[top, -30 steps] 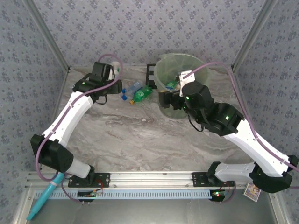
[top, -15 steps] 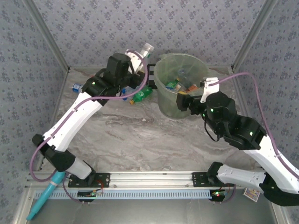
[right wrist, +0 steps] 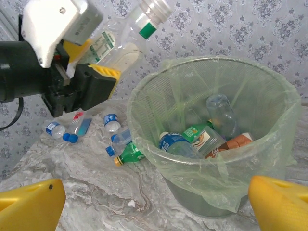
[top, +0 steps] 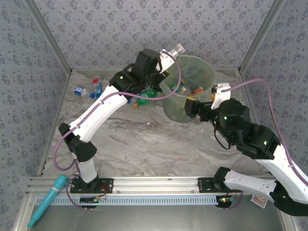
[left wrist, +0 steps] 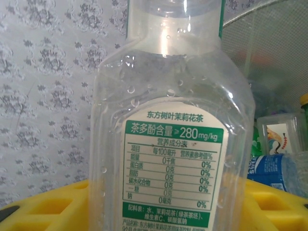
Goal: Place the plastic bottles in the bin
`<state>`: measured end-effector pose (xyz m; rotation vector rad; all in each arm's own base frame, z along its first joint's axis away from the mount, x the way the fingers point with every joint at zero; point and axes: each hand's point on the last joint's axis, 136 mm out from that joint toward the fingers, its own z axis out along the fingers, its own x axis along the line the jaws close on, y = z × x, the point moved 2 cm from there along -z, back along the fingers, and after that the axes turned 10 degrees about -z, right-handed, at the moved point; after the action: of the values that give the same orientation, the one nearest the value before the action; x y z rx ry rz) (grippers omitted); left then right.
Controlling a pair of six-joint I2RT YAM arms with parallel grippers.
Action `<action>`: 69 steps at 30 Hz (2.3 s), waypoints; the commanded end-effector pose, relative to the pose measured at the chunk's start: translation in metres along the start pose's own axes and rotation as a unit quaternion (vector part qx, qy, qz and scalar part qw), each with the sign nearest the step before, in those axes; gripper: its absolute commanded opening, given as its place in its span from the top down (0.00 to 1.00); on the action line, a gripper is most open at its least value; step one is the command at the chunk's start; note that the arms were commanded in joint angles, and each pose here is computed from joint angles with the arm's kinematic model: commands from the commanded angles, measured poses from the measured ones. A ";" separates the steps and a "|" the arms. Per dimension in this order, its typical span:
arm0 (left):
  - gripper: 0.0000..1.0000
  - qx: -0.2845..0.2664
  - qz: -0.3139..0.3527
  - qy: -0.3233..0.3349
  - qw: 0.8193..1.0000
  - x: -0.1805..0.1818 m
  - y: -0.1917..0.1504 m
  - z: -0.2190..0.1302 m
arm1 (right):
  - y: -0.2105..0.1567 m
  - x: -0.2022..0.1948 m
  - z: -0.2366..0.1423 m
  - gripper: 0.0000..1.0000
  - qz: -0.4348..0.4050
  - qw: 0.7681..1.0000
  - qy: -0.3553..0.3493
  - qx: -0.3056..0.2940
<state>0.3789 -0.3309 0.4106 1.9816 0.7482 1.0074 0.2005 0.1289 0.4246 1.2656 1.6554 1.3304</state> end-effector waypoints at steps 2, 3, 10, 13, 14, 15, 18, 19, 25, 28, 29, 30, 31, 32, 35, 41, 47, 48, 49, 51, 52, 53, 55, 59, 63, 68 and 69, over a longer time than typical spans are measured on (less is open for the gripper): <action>0.41 -0.012 0.058 0.033 0.998 -0.001 0.018 0.009 | -0.004 -0.008 -0.006 0.00 0.010 1.000 -0.013 0.005; 0.41 -0.008 0.066 0.036 0.997 -0.003 0.018 0.014 | -0.005 -0.009 -0.007 0.00 0.010 1.000 -0.013 0.006; 0.37 0.004 0.093 0.031 0.995 -0.018 0.022 0.035 | -0.004 -0.014 -0.011 0.00 0.012 1.000 -0.020 0.003; 0.37 0.002 0.094 0.028 0.995 -0.022 0.021 0.041 | -0.005 -0.015 -0.013 0.00 0.011 1.000 -0.021 0.004; 0.37 0.003 0.097 0.028 0.995 -0.024 0.021 0.042 | -0.005 -0.015 -0.013 0.00 0.011 1.000 -0.021 0.004; 0.37 0.003 0.099 0.029 0.995 -0.025 0.021 0.044 | -0.006 -0.016 -0.013 0.00 0.011 1.000 -0.022 0.005; 0.37 0.006 0.101 0.029 0.994 -0.029 0.018 0.049 | -0.004 -0.017 -0.015 0.01 0.009 1.000 -0.025 0.003; 0.37 0.007 0.100 0.030 0.994 -0.029 0.018 0.050 | -0.003 -0.017 -0.015 0.00 0.008 1.000 -0.025 0.003; 0.37 0.005 0.101 0.030 0.994 -0.030 0.018 0.052 | -0.003 -0.019 -0.017 0.00 0.008 1.000 -0.027 0.002; 0.36 0.005 0.097 0.029 0.995 -0.030 0.018 0.051 | -0.002 -0.019 -0.017 0.00 0.009 1.000 -0.027 0.002; 0.36 0.005 0.095 0.027 0.995 -0.030 0.018 0.051 | -0.002 -0.019 -0.018 0.00 0.009 1.000 -0.027 0.002; 0.35 0.006 0.092 0.026 0.995 -0.031 0.018 0.051 | -0.002 -0.019 -0.017 0.01 0.009 1.000 -0.026 0.002; 0.32 0.006 0.091 0.026 0.996 -0.031 0.018 0.050 | -0.002 -0.019 -0.017 0.00 0.010 1.000 -0.026 0.001; 0.28 0.005 0.088 0.028 0.996 -0.030 0.018 0.049 | -0.002 -0.019 -0.017 0.00 0.010 1.000 -0.026 0.000; 0.10 -0.001 0.079 0.038 0.996 -0.025 0.023 0.045 | -0.003 -0.018 -0.016 0.00 0.011 1.000 -0.025 0.002; 0.05 -0.019 0.051 0.042 0.998 -0.014 0.035 0.028 | -0.005 -0.017 -0.016 0.00 0.013 1.000 -0.023 0.003; 0.04 -0.038 0.016 0.038 0.998 -0.004 0.047 0.009 | -0.006 -0.016 -0.013 0.00 0.013 1.000 -0.021 0.004; 0.02 -0.039 0.010 0.038 0.998 -0.001 0.047 0.006 | -0.006 -0.015 -0.013 0.00 0.014 1.000 -0.020 0.004; 0.02 -0.040 0.001 0.040 0.998 0.003 0.048 0.003 | -0.006 -0.015 -0.012 0.00 0.014 1.000 -0.020 0.004; 0.01 -0.041 -0.022 0.041 0.998 0.012 0.048 -0.004 | -0.007 -0.012 -0.010 0.00 0.014 1.000 -0.016 0.005; 0.00 -0.042 -0.033 0.039 0.998 0.016 0.049 -0.008 | -0.007 -0.011 -0.009 0.00 0.014 1.000 -0.014 0.005; 0.00 -0.042 -0.048 0.038 0.997 0.022 0.048 -0.012 | -0.008 -0.010 -0.008 0.00 0.013 1.000 -0.010 0.007; 0.00 -0.042 -0.080 0.040 0.995 0.035 0.047 -0.021 | -0.008 -0.006 -0.005 0.01 0.012 1.000 -0.005 0.011; 0.00 -0.036 -0.127 0.052 0.990 0.059 0.037 -0.037 | -0.010 0.004 0.003 0.00 0.009 1.000 0.010 0.019; 0.00 -0.021 -0.177 0.080 0.981 0.086 0.010 -0.048 | -0.012 0.019 0.016 0.00 0.001 0.999 0.029 0.030; 0.01 0.002 -0.249 0.123 0.961 0.122 -0.042 -0.063 | -0.014 0.042 0.033 0.01 -0.013 0.997 0.060 0.045; 0.00 0.018 -0.260 0.132 0.956 0.127 -0.060 -0.065 | -0.015 0.047 0.037 0.01 -0.017 0.996 0.067 0.049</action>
<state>0.3822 -0.2010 0.4419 1.6697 1.2456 0.9882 0.2143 0.1686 0.3999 1.2605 1.8061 1.2986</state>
